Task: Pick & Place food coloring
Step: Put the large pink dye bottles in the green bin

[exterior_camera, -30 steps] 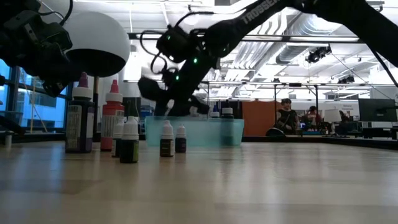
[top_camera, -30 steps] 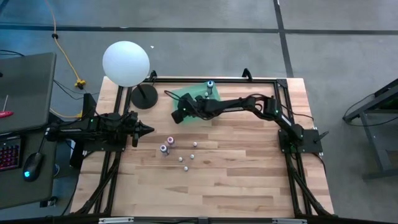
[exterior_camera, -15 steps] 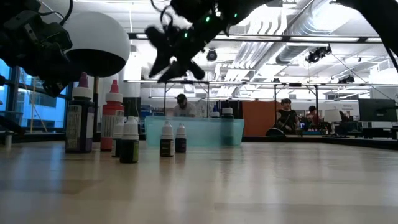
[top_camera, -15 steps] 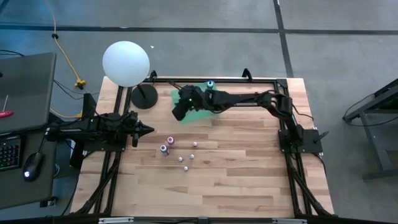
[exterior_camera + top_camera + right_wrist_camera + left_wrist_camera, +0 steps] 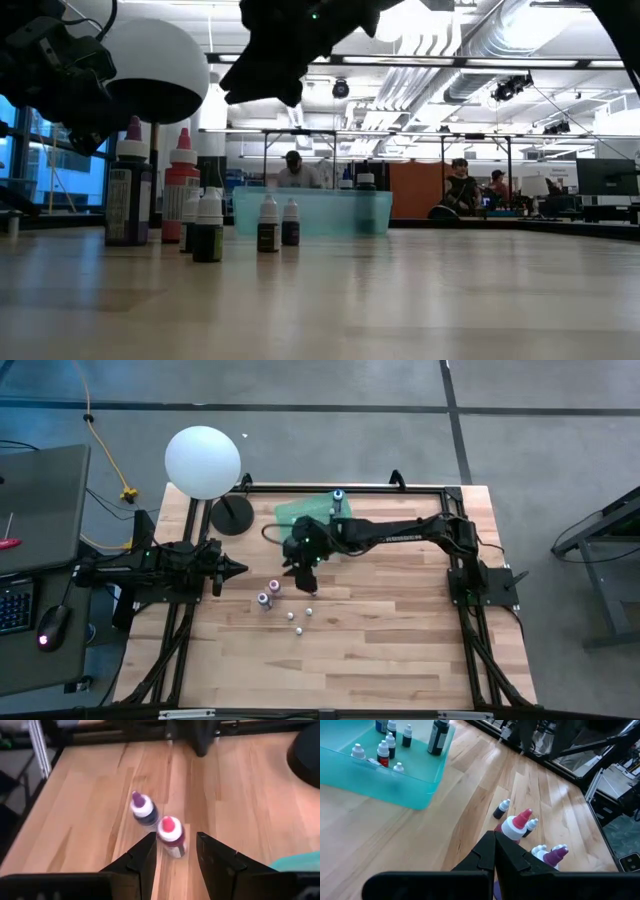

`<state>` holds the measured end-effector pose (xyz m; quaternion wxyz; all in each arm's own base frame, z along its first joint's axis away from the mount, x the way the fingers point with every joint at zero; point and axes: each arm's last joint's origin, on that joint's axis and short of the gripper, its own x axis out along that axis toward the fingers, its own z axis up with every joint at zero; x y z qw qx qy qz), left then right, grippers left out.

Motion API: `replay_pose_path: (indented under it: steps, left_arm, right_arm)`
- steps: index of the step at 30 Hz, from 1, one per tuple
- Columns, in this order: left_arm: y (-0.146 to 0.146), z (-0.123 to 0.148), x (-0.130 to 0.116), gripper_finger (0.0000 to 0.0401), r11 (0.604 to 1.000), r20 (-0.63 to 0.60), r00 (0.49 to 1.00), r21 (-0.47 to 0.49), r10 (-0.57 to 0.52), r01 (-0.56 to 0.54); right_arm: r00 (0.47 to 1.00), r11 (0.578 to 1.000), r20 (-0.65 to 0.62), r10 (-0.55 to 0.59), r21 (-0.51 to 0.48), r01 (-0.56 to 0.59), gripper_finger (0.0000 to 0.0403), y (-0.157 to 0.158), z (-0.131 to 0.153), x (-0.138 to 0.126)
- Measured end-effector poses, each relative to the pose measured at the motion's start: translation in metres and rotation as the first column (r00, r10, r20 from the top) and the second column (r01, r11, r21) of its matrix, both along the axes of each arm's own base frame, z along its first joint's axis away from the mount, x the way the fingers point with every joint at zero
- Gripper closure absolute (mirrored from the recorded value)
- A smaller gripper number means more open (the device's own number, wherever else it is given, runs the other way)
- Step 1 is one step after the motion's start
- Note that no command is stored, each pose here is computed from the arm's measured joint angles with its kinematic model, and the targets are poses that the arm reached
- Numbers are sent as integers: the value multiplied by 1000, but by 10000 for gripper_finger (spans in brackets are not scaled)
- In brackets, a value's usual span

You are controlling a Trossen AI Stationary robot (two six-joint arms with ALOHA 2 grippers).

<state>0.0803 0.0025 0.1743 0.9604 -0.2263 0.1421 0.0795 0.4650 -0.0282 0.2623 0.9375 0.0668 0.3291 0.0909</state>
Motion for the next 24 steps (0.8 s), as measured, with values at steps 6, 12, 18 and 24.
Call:
replay_pose_path:
  steps: [6,12,18,24]
  left_arm:
    - [0,0,0,401,1000,0,1000,0,0,0]
    - [0,0,0,401,1000,0,1000,0,1,-1]
    - [0,0,0,401,1000,0,1000,0,-1,1]
    - [0,0,0,401,1000,0,1000,1,3,-3]
  right_arm:
    - [998,993,26,65,-104,-62,268,26,-1,3]
    - [996,987,20,83,-138,-79,241,42,-18,12]
    - [1000,987,21,19,-163,-15,216,42,-29,18]
    - [999,992,30,17,-124,-13,214,43,-38,23]
